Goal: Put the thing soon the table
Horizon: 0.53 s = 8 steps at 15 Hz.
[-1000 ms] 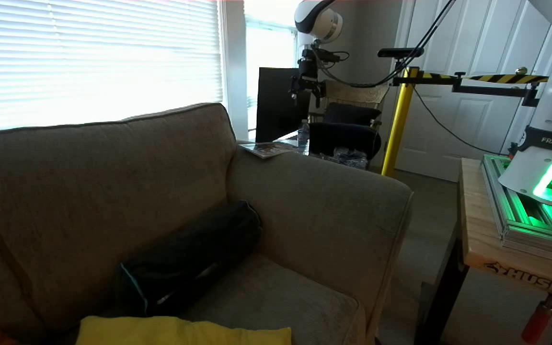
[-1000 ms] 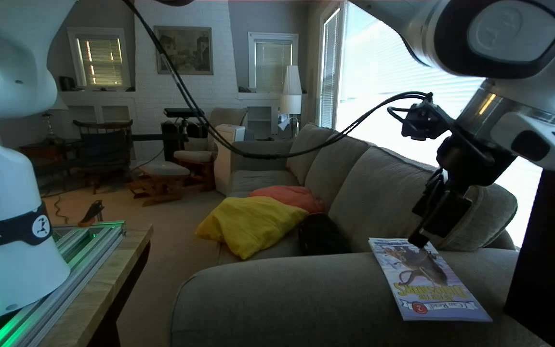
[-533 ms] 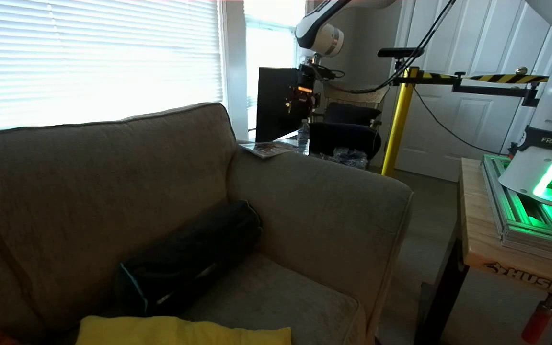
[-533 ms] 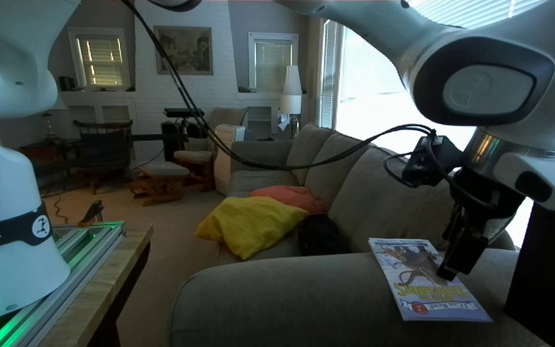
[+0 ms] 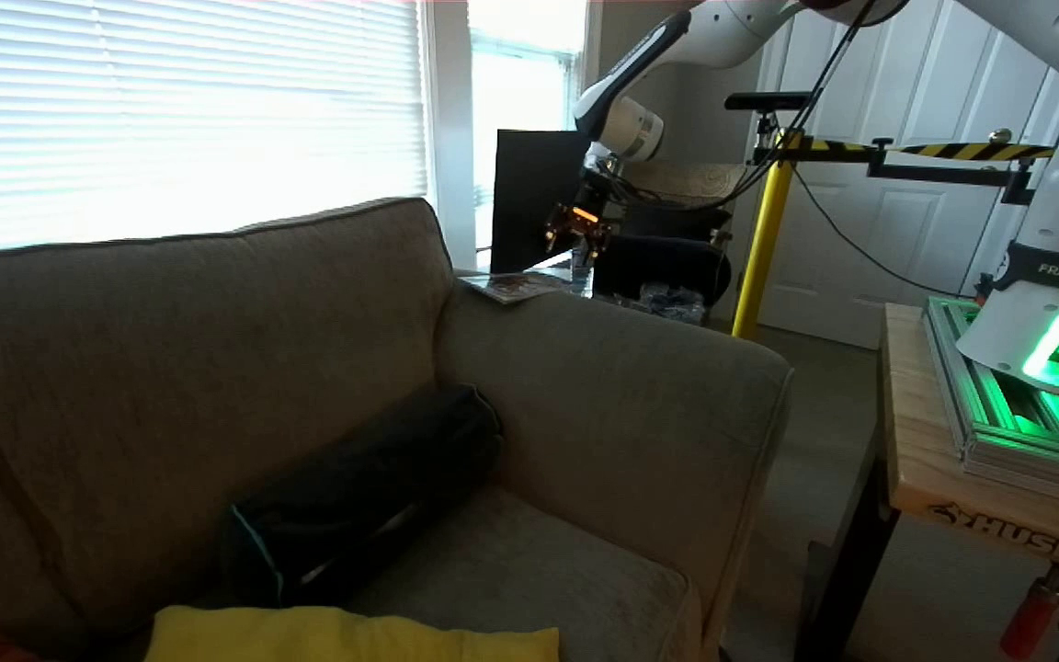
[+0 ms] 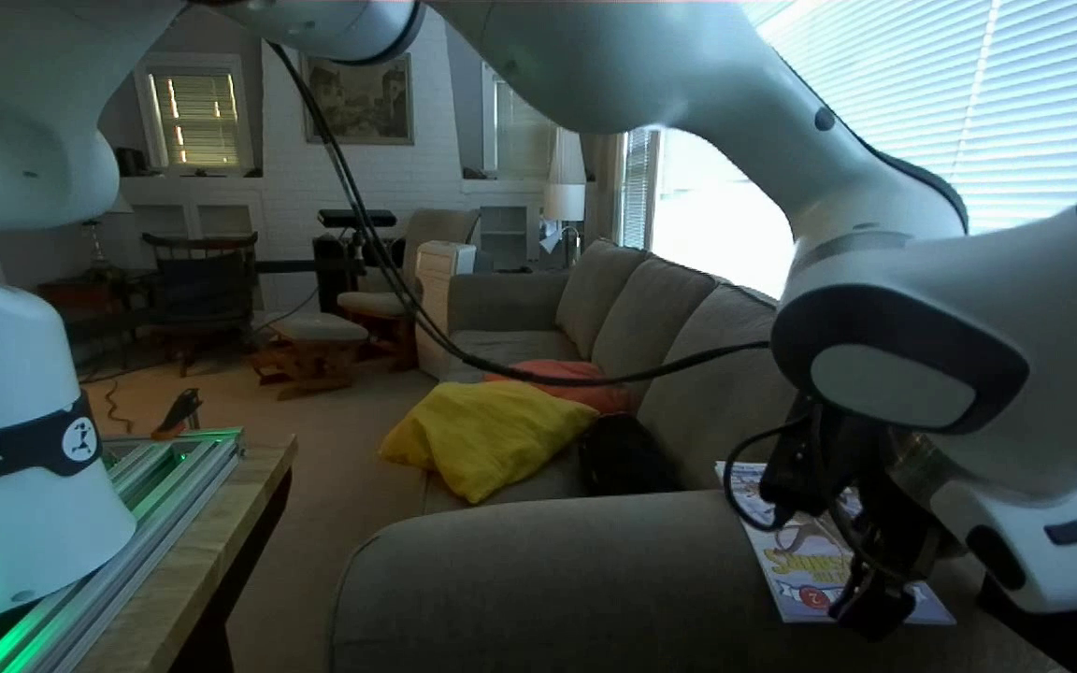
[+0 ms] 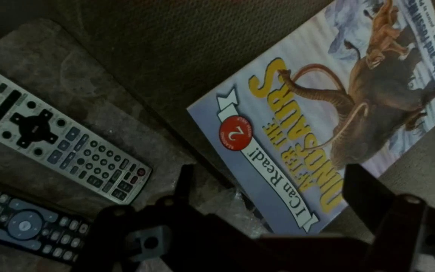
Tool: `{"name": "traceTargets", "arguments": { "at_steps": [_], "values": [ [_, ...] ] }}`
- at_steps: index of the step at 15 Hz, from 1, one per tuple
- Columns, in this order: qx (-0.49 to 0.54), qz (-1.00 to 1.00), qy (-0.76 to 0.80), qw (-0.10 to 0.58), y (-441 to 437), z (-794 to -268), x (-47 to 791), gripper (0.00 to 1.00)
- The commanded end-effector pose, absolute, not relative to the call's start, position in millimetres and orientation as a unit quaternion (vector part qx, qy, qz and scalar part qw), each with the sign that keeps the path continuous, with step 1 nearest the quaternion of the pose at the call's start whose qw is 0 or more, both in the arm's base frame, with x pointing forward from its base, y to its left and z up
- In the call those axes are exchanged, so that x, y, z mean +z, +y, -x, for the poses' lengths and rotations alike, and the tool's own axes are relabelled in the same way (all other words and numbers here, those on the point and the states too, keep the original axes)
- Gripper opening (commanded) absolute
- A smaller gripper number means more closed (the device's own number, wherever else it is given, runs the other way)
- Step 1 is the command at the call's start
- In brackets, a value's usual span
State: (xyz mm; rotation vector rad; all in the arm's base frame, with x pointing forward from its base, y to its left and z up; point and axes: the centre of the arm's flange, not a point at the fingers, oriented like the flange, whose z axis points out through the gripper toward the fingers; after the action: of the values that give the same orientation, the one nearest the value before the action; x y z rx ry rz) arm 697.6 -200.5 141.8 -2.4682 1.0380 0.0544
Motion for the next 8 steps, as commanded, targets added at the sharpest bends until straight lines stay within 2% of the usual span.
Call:
{"name": "traceTargets", "arguments": {
  "at_steps": [1, 8],
  "values": [
    [0.012, 0.905, 0.316, 0.286, -221, -704, 103, 1.00],
    [-0.029, 0.898, 0.213, 0.384, -228, -704, 58, 1.00]
  ]
}}
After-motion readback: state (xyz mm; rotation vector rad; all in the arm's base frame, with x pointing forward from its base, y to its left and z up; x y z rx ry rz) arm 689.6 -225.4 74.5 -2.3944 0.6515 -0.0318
